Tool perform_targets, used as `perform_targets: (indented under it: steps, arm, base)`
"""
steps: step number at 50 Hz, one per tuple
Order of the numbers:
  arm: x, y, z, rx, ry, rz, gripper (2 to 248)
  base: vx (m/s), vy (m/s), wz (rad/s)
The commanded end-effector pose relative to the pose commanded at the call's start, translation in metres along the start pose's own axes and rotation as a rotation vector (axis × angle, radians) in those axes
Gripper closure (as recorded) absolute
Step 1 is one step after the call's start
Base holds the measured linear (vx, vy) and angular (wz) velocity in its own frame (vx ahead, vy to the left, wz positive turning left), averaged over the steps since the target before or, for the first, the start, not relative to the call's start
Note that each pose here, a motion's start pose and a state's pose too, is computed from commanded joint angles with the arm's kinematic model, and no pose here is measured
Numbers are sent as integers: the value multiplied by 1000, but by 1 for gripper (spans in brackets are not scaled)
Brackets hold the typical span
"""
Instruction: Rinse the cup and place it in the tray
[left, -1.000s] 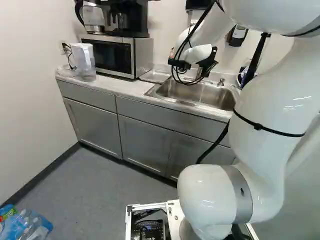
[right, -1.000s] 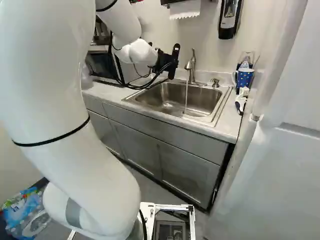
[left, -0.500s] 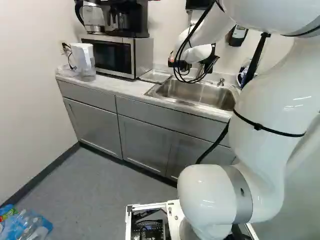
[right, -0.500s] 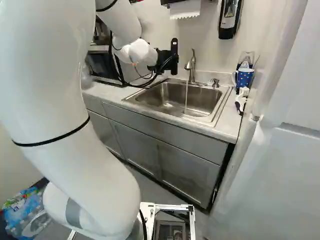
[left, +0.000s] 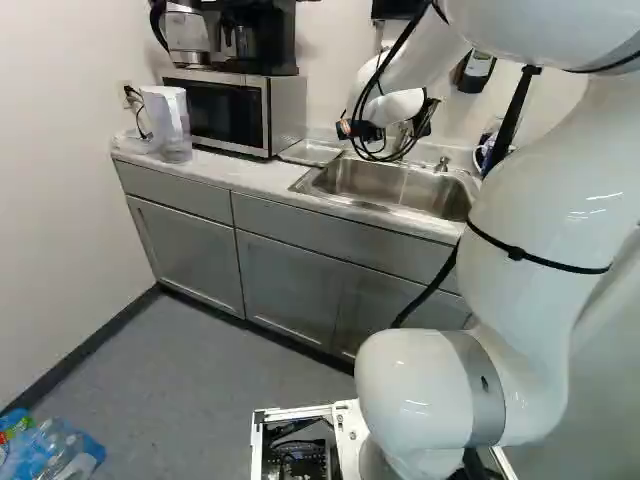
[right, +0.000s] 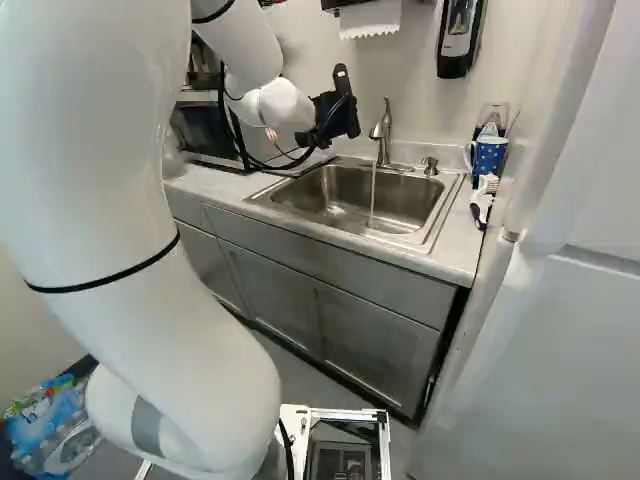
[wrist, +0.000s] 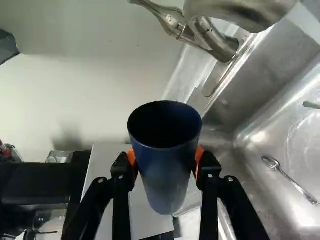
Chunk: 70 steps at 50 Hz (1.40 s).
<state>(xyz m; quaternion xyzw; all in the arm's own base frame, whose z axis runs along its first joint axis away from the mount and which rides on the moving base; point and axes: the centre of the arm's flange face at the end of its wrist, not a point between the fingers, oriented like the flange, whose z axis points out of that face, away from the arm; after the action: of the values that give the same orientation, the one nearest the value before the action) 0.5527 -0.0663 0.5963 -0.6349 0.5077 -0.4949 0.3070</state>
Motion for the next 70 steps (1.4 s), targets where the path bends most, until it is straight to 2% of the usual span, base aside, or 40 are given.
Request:
perform_targets:
  steps: [70]
  arm:
    - [0, 0, 0, 0, 0, -735, 126]
  base:
    - [0, 0, 0]
